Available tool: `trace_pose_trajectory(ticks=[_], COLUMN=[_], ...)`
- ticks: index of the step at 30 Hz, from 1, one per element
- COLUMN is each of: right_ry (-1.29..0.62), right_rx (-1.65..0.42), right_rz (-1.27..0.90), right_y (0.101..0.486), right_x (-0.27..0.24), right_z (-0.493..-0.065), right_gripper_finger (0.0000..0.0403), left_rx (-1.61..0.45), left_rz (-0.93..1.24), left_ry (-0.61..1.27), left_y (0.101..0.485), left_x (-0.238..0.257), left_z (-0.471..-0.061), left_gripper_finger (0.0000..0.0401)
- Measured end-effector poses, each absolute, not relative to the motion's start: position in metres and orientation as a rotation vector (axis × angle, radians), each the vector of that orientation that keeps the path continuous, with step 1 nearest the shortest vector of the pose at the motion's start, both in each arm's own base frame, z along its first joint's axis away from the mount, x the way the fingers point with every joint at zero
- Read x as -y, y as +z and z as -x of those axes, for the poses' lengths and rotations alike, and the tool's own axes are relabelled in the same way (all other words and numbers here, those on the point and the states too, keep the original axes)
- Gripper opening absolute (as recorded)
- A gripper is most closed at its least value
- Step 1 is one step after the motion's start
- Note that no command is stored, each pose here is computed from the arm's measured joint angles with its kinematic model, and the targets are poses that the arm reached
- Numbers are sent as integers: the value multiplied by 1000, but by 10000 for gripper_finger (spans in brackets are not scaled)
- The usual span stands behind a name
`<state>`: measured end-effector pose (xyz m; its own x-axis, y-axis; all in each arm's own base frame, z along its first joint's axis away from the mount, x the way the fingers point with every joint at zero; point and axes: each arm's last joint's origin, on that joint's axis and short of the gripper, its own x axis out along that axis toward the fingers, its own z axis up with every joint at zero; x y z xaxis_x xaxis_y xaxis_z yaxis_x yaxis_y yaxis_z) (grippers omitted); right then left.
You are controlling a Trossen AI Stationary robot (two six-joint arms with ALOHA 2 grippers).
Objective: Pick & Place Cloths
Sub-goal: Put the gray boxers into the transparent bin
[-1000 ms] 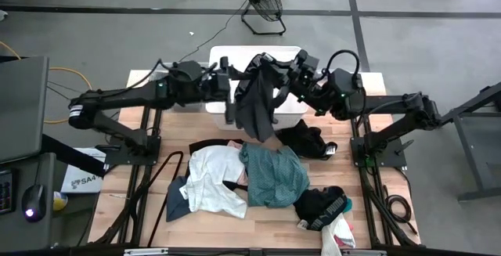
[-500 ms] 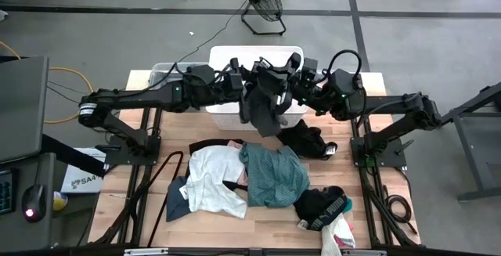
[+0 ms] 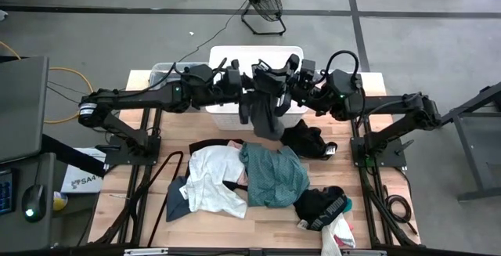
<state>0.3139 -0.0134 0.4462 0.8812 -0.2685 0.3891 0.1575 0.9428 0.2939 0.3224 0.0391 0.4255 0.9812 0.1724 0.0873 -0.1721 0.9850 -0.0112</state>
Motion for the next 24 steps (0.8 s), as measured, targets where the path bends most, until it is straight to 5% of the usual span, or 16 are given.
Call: trace_pose_trajectory(ticks=[3,13,24], right_ry=[-225,-239,-151], right_rx=[438,378,375], right_rz=[-257,-212,-176], right_y=[446,442,458], right_x=[13,13,10], right_z=[-314,-314,-291], right_gripper_finger=[4,17,204], left_rx=[90,89,85], left_rz=[4,-2,-2], left_ry=[130,79,79], left_y=[426,426,429], left_x=[-38,-37,-36], left_z=[-323,-323,-317], left_gripper_finger=[13,3,1])
